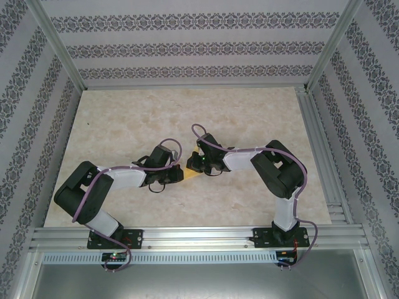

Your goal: Fold a paper plane with a square sheet of paper (pick it up from the middle)

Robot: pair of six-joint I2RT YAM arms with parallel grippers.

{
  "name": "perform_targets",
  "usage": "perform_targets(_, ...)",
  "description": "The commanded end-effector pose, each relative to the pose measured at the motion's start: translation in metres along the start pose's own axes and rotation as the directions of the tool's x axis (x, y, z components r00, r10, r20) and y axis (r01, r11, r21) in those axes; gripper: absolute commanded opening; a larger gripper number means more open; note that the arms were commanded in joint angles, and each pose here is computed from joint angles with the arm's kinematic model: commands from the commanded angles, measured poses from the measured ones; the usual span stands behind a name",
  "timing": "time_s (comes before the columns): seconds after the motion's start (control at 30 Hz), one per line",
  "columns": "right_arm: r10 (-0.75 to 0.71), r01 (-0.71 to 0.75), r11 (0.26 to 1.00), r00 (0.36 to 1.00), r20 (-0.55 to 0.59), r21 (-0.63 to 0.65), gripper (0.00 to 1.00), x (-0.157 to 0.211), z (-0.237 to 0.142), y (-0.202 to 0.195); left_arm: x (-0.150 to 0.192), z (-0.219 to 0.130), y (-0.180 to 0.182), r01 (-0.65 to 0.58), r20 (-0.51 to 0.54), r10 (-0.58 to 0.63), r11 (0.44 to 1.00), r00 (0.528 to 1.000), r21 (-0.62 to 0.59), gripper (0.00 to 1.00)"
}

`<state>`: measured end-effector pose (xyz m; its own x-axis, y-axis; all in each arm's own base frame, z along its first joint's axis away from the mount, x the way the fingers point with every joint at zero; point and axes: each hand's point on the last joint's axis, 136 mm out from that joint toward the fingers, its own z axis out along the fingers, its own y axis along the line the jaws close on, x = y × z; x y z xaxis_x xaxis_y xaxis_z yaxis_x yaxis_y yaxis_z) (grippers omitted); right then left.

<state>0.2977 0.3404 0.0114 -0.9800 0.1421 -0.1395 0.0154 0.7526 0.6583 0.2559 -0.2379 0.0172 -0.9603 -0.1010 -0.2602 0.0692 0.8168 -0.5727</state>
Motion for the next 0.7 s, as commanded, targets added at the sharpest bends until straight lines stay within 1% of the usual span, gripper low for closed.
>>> perform_targets(0.0, 0.073, -0.059, 0.971, 0.996, -0.053, 0.233, 0.07, 0.024, 0.013, -0.072, 0.026, 0.003, 0.031, 0.010, -0.074, -0.019, 0.993, 0.997, -0.117, 0.08)
perform_targets(0.1, 0.074, -0.059, 0.970, 0.996, -0.056, 0.235, 0.07, 0.024, 0.013, -0.073, 0.029, -0.001, 0.034, 0.002, -0.084, -0.013, 0.991, 0.996, -0.135, 0.08)
perform_targets(0.2, 0.075, -0.059, 0.970, 0.996, -0.056, 0.236, 0.07, 0.024, 0.013, -0.073, 0.027, -0.009, 0.026, -0.022, -0.094, 0.010, 0.992, 0.996, -0.121, 0.08)
perform_targets(0.27, 0.074, -0.058, 0.970, 0.996, -0.057, 0.235, 0.07, 0.024, 0.013, -0.073, 0.022, -0.015, 0.015, -0.035, -0.083, 0.027, 0.996, 0.996, -0.087, 0.08)
perform_targets(0.43, 0.075, -0.060, 0.970, 0.996, -0.056, 0.236, 0.07, 0.024, 0.013, -0.073, 0.010, -0.025, -0.016, -0.051, -0.035, 0.052, 0.998, 0.998, 0.041, 0.10)
perform_targets(0.5, 0.076, -0.061, 0.970, 0.996, -0.055, 0.234, 0.07, 0.024, 0.013, -0.073, 0.009, -0.023, -0.017, -0.047, -0.030, 0.048, 0.998, 0.998, 0.049, 0.10)
perform_targets(0.67, 0.078, -0.062, 0.970, 0.995, -0.057, 0.237, 0.07, 0.024, 0.014, -0.074, 0.013, -0.011, -0.010, -0.029, -0.061, 0.031, 0.999, 0.998, 0.036, 0.10)
